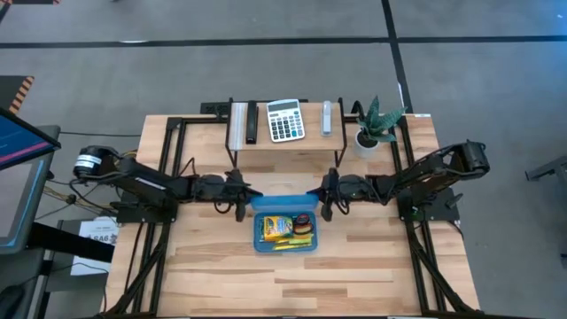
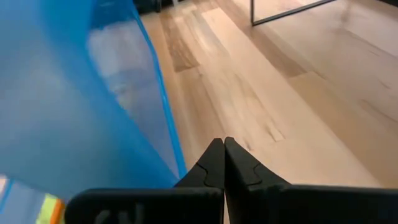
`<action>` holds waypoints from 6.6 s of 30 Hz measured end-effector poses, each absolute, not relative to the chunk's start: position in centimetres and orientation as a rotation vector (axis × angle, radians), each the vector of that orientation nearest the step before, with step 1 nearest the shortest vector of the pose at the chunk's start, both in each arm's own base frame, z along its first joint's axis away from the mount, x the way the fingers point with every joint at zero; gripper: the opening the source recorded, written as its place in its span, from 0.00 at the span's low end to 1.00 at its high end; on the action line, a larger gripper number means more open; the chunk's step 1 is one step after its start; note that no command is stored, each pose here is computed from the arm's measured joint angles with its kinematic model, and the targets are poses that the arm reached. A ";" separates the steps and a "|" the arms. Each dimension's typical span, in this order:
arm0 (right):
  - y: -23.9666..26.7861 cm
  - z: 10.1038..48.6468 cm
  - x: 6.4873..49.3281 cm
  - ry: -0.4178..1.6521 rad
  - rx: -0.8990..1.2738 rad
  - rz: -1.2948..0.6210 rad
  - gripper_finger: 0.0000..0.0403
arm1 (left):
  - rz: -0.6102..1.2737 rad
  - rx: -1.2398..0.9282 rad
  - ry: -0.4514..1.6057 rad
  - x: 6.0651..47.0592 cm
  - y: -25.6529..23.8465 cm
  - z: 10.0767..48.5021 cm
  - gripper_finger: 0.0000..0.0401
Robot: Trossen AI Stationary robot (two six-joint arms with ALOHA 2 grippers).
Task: Pack school essentials
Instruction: Close the blue supply box, then return to Home Position
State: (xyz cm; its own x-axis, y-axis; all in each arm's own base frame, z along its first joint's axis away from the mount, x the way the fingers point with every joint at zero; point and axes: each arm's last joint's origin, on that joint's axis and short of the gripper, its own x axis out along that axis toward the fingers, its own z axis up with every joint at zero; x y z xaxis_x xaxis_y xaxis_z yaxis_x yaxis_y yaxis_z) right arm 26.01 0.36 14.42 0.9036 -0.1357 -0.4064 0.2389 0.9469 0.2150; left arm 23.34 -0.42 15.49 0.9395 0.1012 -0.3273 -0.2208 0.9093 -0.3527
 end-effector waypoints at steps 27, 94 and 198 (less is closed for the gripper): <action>4.8 16.8 25.3 0.300 0.318 0.029 0.03 | -0.082 -0.533 0.408 22.7 -4.0 15.5 0.01; 10.1 12.7 26.1 0.398 0.310 0.173 0.03 | -0.098 -0.407 0.533 26.0 -11.3 12.7 0.01; 6.8 24.5 19.0 0.136 -0.032 0.111 0.03 | -0.095 0.125 0.139 21.1 -7.3 27.1 0.01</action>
State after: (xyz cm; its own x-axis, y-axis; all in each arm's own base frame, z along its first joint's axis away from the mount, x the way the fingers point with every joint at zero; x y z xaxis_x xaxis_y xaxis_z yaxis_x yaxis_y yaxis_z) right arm 18.97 6.82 24.55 0.9846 0.1080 -0.1373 -0.1124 0.9934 -0.0247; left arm 21.10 -7.29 27.05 0.9858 -0.0857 -0.1443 0.1031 0.9877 0.1175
